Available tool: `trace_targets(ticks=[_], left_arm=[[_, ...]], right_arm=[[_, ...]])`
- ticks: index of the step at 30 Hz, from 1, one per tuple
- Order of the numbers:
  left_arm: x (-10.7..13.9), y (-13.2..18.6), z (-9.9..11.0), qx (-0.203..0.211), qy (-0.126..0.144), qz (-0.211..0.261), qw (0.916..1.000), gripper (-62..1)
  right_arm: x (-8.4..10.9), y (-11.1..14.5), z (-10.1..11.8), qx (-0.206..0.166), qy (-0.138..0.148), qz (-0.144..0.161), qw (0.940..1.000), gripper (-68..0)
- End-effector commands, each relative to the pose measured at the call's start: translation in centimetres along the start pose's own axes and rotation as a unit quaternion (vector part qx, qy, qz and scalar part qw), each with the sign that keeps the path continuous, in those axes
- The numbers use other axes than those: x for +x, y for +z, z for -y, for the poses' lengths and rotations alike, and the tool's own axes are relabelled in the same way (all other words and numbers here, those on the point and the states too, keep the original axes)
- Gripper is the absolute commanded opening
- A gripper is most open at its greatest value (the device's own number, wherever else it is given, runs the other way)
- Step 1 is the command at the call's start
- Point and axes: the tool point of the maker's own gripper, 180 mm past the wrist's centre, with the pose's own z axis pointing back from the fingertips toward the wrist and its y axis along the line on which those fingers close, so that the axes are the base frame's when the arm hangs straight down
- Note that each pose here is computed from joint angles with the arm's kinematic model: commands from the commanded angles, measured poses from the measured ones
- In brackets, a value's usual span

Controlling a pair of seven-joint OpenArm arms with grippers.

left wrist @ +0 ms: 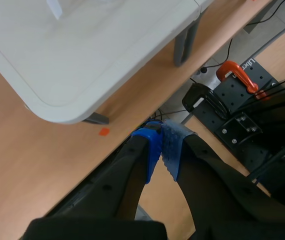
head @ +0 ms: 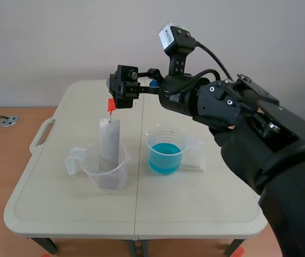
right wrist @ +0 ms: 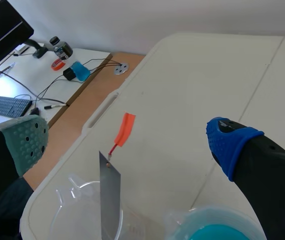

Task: Hold the metal plate by the orange handle, dip it into the blue solution, take it out and point at it, then put the plate back in the beaker on the left.
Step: 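Lift the metal plate out of the left beaker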

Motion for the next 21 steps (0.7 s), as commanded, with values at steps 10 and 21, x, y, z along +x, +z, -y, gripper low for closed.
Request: trace_targets(ticks=[10, 21], left_arm=[[0.5, 0.0, -0.1, 0.003, 0.004, 0.011, 0.9999, -59.1], [0.6, 0.0, -0.1, 0.003, 0.004, 0.012, 0.9999, -59.1]], right_arm=[[1.6, -3.3, -1.5, 0.022, -0.020, 0.001, 0.9996, -1.2], [-0.1, -5.6, -2.0, 0.025, -0.052, -0.029, 0.9979, -1.2]])
